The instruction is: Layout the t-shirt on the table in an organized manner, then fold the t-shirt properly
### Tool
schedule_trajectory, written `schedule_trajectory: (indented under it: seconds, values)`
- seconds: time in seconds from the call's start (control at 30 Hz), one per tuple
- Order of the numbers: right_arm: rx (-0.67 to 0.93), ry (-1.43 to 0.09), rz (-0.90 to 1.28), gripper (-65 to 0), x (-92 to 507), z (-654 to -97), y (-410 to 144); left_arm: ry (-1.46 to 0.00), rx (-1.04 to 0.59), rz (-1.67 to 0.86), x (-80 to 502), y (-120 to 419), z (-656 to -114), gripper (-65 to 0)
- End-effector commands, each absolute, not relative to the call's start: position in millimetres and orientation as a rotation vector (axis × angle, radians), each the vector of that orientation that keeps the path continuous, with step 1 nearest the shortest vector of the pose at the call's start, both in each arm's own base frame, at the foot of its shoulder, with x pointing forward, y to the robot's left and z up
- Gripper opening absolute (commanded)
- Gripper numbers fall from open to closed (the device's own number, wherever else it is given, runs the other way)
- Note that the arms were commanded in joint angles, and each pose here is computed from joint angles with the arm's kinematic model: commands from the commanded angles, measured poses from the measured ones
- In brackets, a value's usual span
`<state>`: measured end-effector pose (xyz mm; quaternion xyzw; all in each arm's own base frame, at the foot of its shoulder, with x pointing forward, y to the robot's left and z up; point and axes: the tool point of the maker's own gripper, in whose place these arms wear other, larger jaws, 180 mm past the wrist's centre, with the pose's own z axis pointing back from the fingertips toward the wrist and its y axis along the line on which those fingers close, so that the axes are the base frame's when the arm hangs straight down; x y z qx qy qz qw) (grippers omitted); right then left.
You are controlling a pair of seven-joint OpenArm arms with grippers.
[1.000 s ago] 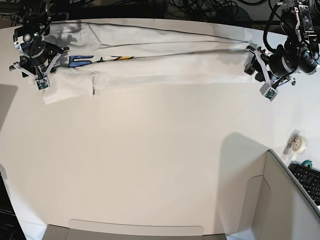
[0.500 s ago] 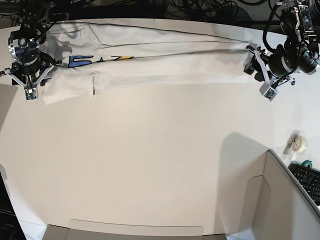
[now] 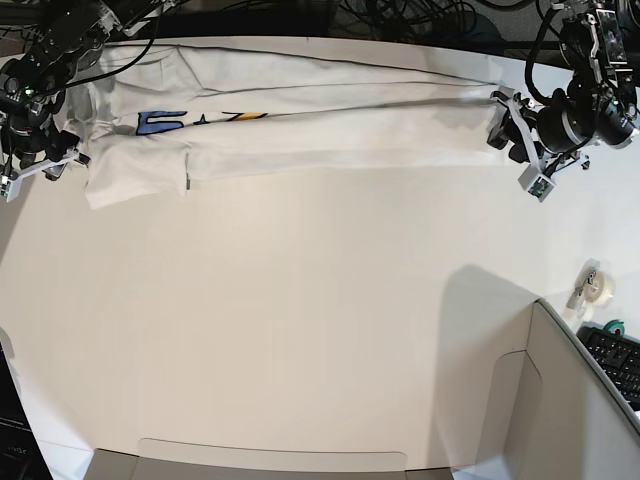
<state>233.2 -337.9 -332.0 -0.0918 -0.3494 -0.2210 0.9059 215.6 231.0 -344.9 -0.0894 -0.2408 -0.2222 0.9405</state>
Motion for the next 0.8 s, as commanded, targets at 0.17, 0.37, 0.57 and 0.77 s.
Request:
schedule_trajectory:
  seconds: [0.17,0.37,0.57,0.77]
  values:
    - [-0.129,-0.735,-0.496,-35.8,247,-341,-340,-0.513,-0.173,-0.464,220,233,-338,-40.5]
    - [-0.093,-0.863,-0.482,-35.8,256,-310,-334,-0.512,-0.172,-0.464,220,233,-338,-40.5]
    - [-0.052,-0.911,-0.479,-35.8,264,-301,-327,-0.513,-0.173,-0.464,220,233,-338,-40.5]
    - [0.054,-0.869,-0.523,-35.8,280,-326,-314,-0.514,-0.174,-0.464,220,232,-338,-40.5]
